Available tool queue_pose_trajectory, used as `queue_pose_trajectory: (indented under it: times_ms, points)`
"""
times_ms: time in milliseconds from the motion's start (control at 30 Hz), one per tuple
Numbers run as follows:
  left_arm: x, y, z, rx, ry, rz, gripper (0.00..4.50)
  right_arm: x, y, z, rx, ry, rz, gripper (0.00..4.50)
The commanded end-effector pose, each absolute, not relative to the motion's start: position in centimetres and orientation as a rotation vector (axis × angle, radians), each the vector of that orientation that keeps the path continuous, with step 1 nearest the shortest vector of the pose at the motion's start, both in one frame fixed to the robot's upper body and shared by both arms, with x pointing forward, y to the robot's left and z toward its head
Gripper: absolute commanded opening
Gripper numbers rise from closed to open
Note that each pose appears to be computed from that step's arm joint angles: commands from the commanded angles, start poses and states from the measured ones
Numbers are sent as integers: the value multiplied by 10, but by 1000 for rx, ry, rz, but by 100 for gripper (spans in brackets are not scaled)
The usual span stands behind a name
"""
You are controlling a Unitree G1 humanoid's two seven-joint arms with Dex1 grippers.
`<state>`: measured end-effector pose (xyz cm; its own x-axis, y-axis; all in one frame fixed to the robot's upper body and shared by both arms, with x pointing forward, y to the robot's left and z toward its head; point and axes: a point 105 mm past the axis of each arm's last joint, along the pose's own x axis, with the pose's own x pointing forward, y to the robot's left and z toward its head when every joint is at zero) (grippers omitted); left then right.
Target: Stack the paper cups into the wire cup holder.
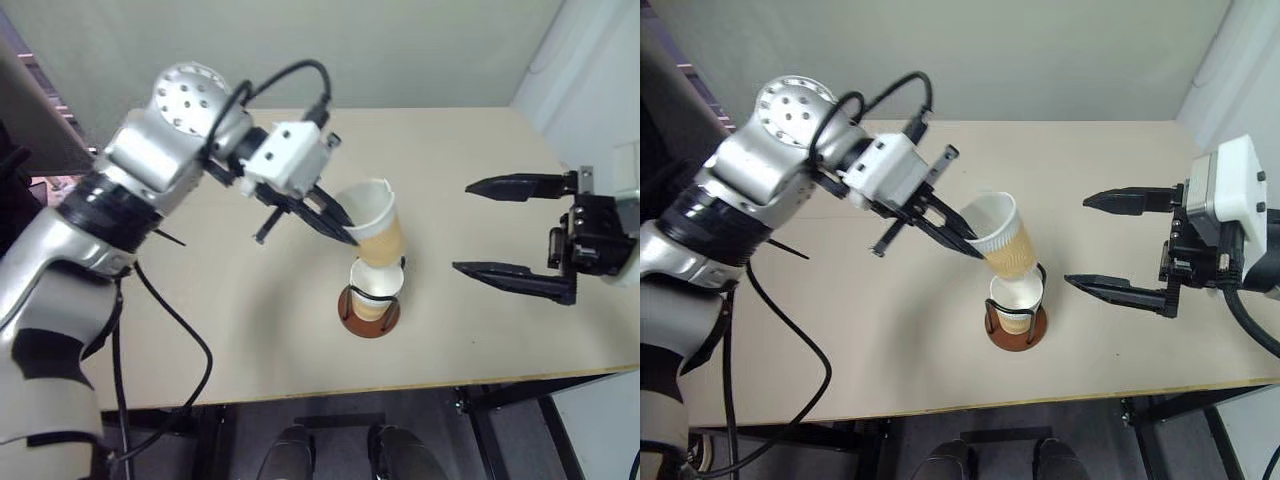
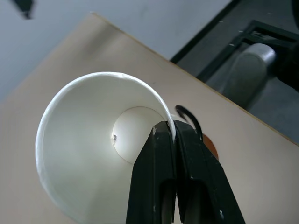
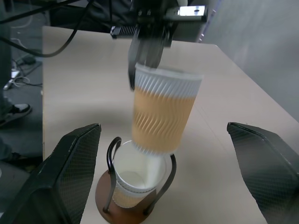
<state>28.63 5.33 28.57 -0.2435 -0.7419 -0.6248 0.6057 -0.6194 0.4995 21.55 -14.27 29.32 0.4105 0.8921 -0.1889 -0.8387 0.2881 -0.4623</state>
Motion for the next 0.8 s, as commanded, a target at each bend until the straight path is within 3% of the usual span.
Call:
queue_pose_trajectory:
  times_ms: [33, 333, 433, 667, 767, 800]
  points:
    - [286, 50, 284, 1221, -209, -1996, 5, 208, -144, 301, -568, -156, 1101, 450]
    - [294, 41, 268, 1258, -176, -2028, 5, 203, -146, 297, -570, -143, 1052, 450]
    - [298, 39, 265, 1257, -170, -2019, 68, 203, -146, 297, -574, -141, 1046, 450]
    - [300, 38, 263, 1231, -171, -2010, 317, 205, -148, 294, -577, -127, 1051, 450]
    - [313, 40, 275, 1156, -191, -1919, 423, 208, -149, 292, -558, -119, 1073, 450]
    - [317, 47, 278, 1117, -178, -1885, 423, 210, -150, 290, -543, -111, 1085, 450]
